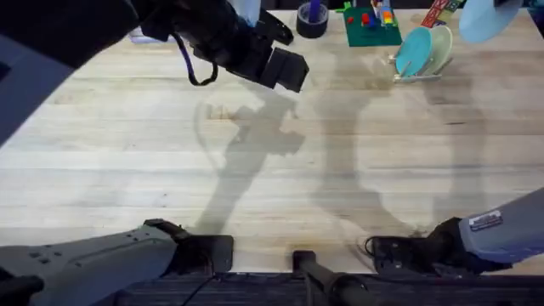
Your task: Pick up the plates from the table one by one and place each into a slot on the dish rack.
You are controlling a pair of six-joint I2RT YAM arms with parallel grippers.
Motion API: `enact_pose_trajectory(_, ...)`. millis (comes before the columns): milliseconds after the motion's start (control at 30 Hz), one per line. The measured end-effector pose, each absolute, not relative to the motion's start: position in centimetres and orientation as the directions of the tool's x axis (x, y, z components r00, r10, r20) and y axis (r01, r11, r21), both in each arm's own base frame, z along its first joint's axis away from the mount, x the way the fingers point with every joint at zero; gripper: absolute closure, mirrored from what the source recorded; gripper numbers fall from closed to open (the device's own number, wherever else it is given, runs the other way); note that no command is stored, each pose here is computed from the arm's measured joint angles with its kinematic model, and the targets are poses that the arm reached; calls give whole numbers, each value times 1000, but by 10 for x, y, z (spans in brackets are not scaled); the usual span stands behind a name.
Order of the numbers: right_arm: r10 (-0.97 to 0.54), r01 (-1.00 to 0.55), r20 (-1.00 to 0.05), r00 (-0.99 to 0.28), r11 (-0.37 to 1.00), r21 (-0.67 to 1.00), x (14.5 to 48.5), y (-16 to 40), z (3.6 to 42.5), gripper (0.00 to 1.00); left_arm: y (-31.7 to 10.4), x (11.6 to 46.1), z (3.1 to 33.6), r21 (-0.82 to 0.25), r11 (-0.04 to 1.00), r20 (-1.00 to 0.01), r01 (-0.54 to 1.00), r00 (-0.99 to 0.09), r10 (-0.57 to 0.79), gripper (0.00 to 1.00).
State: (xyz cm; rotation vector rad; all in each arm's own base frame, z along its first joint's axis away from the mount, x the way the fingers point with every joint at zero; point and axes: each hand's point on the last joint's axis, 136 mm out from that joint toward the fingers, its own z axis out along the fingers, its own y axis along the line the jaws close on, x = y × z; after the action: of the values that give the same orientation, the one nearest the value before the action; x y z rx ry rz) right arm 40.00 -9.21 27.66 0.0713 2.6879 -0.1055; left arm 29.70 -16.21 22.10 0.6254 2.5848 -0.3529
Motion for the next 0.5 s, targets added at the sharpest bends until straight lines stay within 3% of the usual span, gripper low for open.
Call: enact_pose_trajectory(500, 79, 100, -399, -914, 994, -32, 430, -97, 239, 973, -162, 297, 221, -137, 864, -485, 484, -793, 368, 5)
